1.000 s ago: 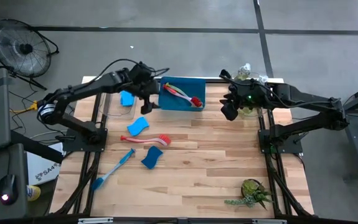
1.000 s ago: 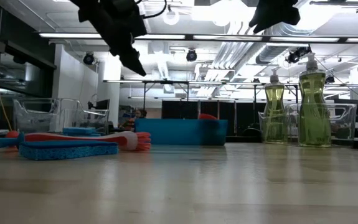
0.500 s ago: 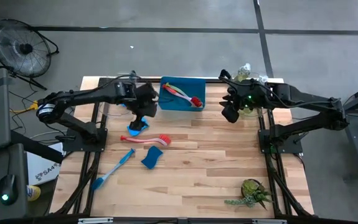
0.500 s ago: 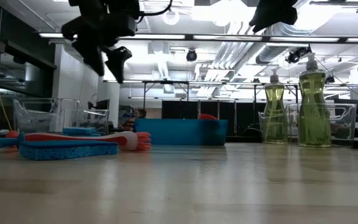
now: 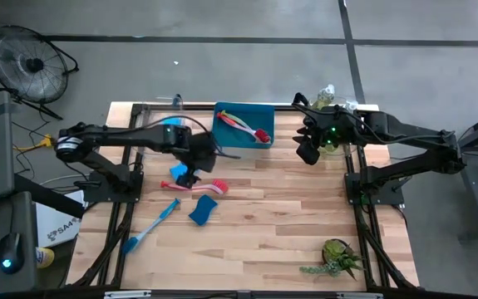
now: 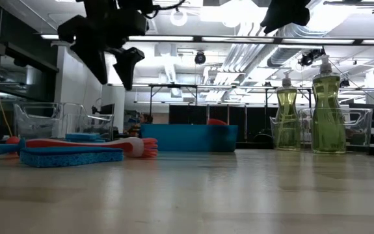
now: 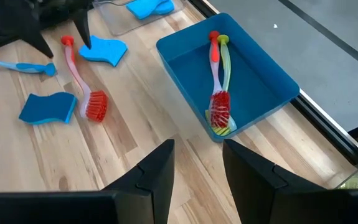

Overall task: Pick & Place Kitchen Sink Supplies
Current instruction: Put the red dish brush into the blue bin

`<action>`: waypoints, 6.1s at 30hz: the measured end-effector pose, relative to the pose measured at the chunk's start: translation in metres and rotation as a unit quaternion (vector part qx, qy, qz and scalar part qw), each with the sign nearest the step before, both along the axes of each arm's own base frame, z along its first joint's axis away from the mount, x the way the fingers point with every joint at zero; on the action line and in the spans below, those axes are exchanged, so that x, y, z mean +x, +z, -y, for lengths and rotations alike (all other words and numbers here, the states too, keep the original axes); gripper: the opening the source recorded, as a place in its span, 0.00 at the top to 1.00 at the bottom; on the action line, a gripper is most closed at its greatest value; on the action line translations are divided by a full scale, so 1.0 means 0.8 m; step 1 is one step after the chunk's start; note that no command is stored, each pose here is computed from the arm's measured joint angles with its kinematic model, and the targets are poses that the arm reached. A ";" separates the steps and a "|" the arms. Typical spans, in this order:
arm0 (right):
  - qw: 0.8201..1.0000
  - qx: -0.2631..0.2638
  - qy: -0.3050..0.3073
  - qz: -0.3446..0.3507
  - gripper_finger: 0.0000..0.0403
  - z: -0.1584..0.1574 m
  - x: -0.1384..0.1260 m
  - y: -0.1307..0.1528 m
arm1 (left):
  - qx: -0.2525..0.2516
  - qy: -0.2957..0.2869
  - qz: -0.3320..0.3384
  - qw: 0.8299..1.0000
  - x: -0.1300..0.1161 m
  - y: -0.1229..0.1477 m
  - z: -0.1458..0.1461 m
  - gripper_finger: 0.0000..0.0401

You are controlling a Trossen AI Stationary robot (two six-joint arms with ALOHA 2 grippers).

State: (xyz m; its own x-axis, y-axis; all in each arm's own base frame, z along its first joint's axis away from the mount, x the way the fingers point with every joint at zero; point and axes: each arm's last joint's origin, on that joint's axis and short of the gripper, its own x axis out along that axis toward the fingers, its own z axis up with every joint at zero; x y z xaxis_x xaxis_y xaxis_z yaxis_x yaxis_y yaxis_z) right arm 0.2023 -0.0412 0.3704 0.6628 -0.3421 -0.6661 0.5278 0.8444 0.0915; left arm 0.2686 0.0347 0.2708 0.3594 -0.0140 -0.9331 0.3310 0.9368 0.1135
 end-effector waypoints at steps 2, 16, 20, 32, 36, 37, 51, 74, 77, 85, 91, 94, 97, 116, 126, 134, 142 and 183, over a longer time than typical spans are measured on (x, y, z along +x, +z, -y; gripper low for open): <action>1.000 0.000 0.000 0.000 0.68 0.000 0.000 0.000 | 0.002 0.005 -0.011 1.000 0.006 -0.008 0.006 0.16; 1.000 0.005 0.018 -0.001 0.68 -0.001 0.000 0.000 | 0.003 0.083 -0.041 0.996 0.017 -0.067 0.013 0.16; 1.000 0.007 0.020 -0.001 0.68 -0.001 0.000 0.000 | -0.007 0.088 -0.045 0.995 0.011 -0.087 0.014 0.16; 1.000 0.008 0.020 -0.001 0.68 -0.001 0.000 0.000 | -0.022 0.100 -0.016 0.995 0.010 -0.114 0.020 0.16; 1.000 0.007 0.020 -0.001 0.68 -0.001 0.000 0.000 | -0.023 0.100 -0.019 0.994 0.007 -0.121 0.022 0.16; 1.000 0.007 0.019 -0.001 0.68 -0.001 0.000 0.000 | -0.026 0.101 -0.019 0.994 0.006 -0.123 0.024 0.16; 1.000 0.007 0.019 -0.001 0.68 -0.001 0.000 0.000 | -0.026 0.133 0.012 0.991 0.007 -0.133 0.026 0.16; 1.000 0.018 0.017 -0.005 0.68 -0.002 -0.001 -0.002 | -0.021 0.127 0.004 0.992 0.018 -0.154 0.027 0.25; 1.000 0.018 0.017 -0.005 0.68 -0.002 -0.001 -0.002 | -0.025 0.126 0.002 0.992 0.018 -0.154 0.028 0.34; 1.000 0.019 0.016 -0.005 0.68 -0.002 -0.001 -0.002 | -0.038 0.122 0.000 0.992 0.018 -0.154 0.029 0.55; 1.000 0.019 0.016 -0.004 0.68 -0.002 -0.001 -0.002 | -0.039 0.125 0.000 0.991 0.018 -0.154 0.028 0.69; 1.000 0.019 0.016 -0.004 0.68 -0.002 -0.001 -0.002 | -0.039 0.125 -0.001 0.991 0.018 -0.154 0.028 0.77; 1.000 0.019 0.016 -0.004 0.68 -0.002 -0.001 -0.002 | -0.041 0.125 -0.001 0.991 0.018 -0.154 0.029 0.84; 1.000 0.013 0.025 -0.008 0.68 -0.002 -0.001 -0.002 | -0.033 0.097 0.007 0.995 0.033 -0.112 0.027 0.85; 1.000 0.013 0.025 -0.008 0.68 -0.002 -0.001 -0.002 | 0.053 0.032 0.062 0.996 0.067 -0.016 0.018 0.85; 1.000 0.023 0.018 -0.003 0.68 -0.002 -0.001 -0.002 | 0.102 0.043 0.123 0.986 0.075 0.050 -0.035 0.85; 0.999 0.032 0.013 0.001 0.68 -0.002 0.000 -0.002 | 0.125 0.075 0.143 0.979 0.064 0.068 -0.094 0.85; 0.997 0.056 -0.018 0.042 0.68 -0.001 0.004 0.003 | 0.130 -0.053 0.113 0.984 0.133 0.047 -0.206 0.85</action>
State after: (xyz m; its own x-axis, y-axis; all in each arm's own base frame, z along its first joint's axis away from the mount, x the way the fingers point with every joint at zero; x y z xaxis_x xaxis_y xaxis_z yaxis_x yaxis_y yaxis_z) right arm 0.2054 -0.0402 0.3729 0.7062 -0.2922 -0.6449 0.5437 0.8073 0.2296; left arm 0.3754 0.1998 0.3086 0.5681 0.1657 -0.8061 0.3633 0.8284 0.4263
